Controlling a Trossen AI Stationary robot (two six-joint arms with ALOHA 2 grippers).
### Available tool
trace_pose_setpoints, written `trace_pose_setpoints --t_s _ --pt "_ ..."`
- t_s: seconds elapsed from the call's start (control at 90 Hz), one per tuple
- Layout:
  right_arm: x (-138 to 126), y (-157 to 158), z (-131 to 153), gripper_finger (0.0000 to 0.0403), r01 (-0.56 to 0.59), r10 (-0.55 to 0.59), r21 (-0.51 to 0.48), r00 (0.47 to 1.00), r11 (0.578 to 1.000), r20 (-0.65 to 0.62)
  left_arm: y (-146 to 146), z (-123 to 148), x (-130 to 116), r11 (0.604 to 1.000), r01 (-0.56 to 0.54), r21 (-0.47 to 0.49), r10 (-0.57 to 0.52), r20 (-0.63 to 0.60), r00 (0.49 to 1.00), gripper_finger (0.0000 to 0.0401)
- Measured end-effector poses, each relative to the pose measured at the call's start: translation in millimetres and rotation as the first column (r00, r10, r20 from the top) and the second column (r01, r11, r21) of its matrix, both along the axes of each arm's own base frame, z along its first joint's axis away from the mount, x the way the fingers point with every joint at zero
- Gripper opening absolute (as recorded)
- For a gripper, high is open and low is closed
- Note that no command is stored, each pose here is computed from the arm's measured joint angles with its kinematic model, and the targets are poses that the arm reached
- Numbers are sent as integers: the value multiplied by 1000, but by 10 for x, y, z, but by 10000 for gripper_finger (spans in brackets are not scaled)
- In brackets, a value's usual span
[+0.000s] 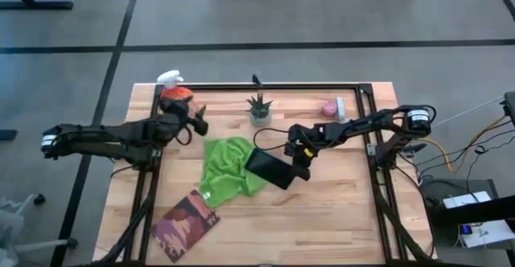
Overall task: Apply microfiber cloth
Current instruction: Spray the front and back of the tablet with the spray bottle
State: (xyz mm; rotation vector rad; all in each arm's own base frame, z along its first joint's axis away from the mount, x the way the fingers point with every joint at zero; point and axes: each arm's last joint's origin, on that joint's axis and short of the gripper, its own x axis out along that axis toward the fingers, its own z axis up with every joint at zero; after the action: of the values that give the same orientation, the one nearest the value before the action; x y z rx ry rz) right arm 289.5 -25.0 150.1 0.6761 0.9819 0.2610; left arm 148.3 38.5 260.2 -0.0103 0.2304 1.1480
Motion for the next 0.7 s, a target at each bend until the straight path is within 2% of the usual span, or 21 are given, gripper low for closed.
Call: trace_pose_setpoints --t_s 0.1,0.222,0.356,0.467,0.578,0.7 --pt "3 24 25 14 20 -19 -33 1000 999 5 18 -16 -31 986 -158 55 159 -2 987 305" --pt "13 78 32 18 11 -10 -50 1000 999 13 30 -36 -63 936 -334 108 331 45 943 329" --pt "39 137 26 10 -20 22 -59 999 998 38 42 -35 -79 890 -437 127 426 108 898 350" --pt "42 151 28 10 -29 32 -61 998 998 45 86 -43 -81 886 -448 123 438 96 894 356" --pt "42 162 28 9 -33 36 -60 998 998 44 181 39 -89 947 -318 49 315 60 947 356" --pt "40 171 26 9 -37 39 -60 998 998 42 299 260 -160 975 -222 4 221 56 974 356"
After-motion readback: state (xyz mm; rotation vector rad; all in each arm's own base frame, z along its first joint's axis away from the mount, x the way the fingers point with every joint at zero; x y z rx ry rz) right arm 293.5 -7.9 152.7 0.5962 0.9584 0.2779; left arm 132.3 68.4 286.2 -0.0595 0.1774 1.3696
